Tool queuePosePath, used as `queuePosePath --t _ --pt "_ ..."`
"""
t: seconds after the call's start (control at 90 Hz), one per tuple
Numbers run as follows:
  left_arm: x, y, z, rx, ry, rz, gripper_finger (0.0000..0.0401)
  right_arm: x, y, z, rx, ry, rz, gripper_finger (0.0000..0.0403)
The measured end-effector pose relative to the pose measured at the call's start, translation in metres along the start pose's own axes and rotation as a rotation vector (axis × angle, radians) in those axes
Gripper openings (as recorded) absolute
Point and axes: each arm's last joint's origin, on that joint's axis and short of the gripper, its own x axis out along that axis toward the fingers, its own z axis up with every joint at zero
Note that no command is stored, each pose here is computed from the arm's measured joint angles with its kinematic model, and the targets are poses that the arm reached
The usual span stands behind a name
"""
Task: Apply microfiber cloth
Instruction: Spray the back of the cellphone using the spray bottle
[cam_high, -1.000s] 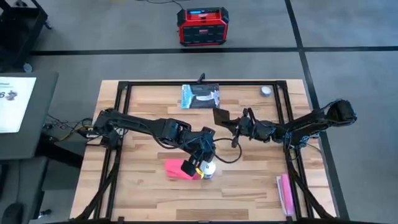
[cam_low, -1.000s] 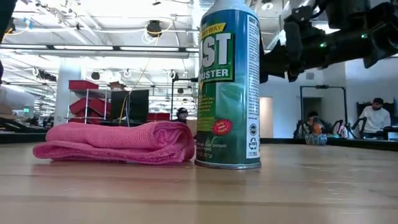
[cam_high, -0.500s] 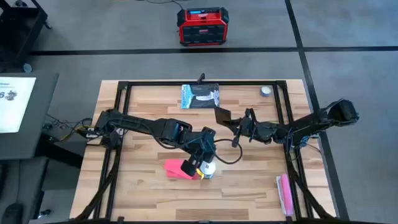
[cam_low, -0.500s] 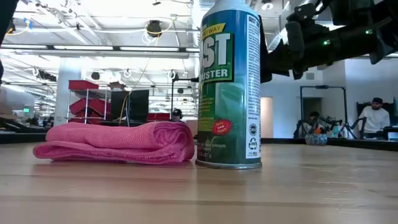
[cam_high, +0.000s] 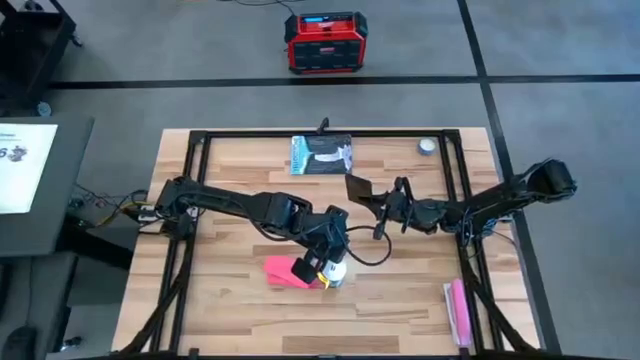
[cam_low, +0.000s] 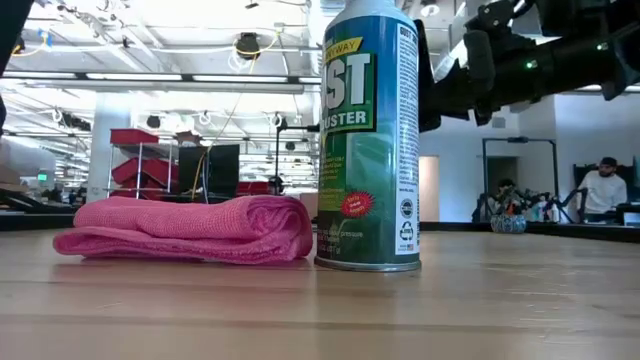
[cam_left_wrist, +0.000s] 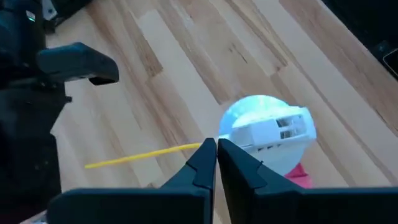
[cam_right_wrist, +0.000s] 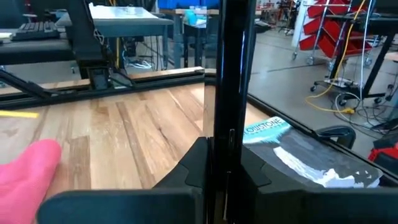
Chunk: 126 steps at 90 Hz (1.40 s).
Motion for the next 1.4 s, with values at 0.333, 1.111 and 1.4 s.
queuePosePath --t 0.333,1.111,1.4 --pt "0.0 0.0 0.0 -0.001 0.0 0.0 0.0 0.0 0.0 0.0 0.013 0.002 0.001 0.0016" --pt "0.0 0.0 0.0 -0.011 0.004 -0.001 0.0 -0.007 0.009 -0.003 0.036 0.022 0.001 0.0016" --pt "0.0 0.0 -0.001 -0.012 0.004 -0.001 0.0 -0.009 0.012 -0.005 0.033 0.038 0.015 0.0016"
